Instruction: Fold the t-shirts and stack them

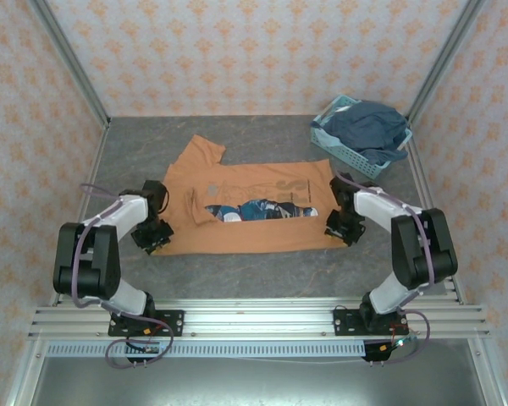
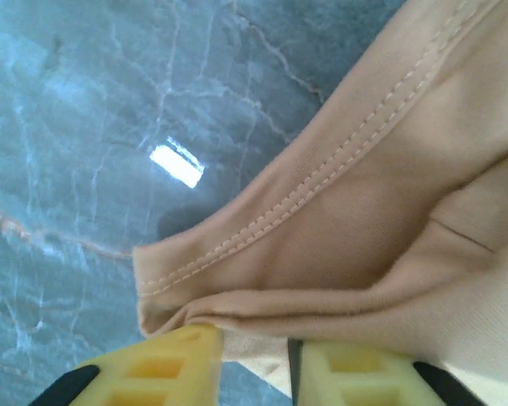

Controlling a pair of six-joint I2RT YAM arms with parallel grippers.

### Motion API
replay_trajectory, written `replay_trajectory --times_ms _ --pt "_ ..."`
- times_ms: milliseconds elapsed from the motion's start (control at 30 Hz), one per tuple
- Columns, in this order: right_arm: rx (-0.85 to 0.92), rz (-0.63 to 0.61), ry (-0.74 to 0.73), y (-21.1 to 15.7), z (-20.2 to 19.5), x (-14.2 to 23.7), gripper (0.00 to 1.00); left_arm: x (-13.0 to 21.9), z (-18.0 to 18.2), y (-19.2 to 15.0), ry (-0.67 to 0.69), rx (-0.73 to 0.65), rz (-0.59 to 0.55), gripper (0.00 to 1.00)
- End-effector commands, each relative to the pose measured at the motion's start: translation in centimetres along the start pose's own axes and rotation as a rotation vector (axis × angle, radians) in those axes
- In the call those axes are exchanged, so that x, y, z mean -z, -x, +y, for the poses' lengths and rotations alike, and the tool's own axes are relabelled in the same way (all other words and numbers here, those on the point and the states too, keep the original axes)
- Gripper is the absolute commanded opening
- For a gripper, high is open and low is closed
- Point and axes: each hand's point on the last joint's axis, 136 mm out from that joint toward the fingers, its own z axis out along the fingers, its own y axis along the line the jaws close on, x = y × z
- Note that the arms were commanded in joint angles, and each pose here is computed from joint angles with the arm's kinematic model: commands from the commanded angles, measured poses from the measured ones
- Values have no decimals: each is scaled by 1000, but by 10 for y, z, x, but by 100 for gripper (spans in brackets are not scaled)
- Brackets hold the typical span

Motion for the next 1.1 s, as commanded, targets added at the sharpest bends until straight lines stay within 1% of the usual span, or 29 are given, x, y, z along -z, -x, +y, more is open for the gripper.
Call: replay_trajectory --times_ms 0,67,100,133,167,233,267,300,367,467,567,700,800,967,1067 --pt "47 -103 99 7 17 34 44 40 -14 7 -68 33 -68 35" --pt "78 -141 195 11 38 53 49 57 -39 9 -158 42 -96 42" --pt "92 -147 243 12 48 59 50 62 -51 7 -200 45 -96 43" --pt "105 -157 296 13 59 67 52 66 -66 5 -249 48 -90 47" --pt "116 -165 351 14 71 74 55 68 -80 2 -291 51 -81 50" --pt "136 -164 463 13 92 86 58 68 -103 -2 -350 59 -66 52" --pt "133 -151 501 12 100 90 59 66 -114 -2 -372 66 -59 55" --pt "131 -145 530 12 106 93 59 63 -121 -3 -386 74 -48 56" --pt "122 -147 563 13 113 98 59 53 -133 -2 -398 96 -18 56" --pt "118 -156 572 15 115 103 60 43 -136 3 -359 84 -22 56" --pt "114 -151 575 14 115 103 60 39 -145 8 -368 66 -27 55" --pt "106 -147 566 12 111 99 60 33 -153 13 -366 56 -25 52" --pt "103 -139 557 9 108 96 60 30 -158 15 -372 54 -23 47" --pt "96 -140 543 9 104 93 60 27 -165 13 -379 38 -10 33" --pt "88 -148 539 11 105 95 60 29 -169 14 -381 28 -10 20"
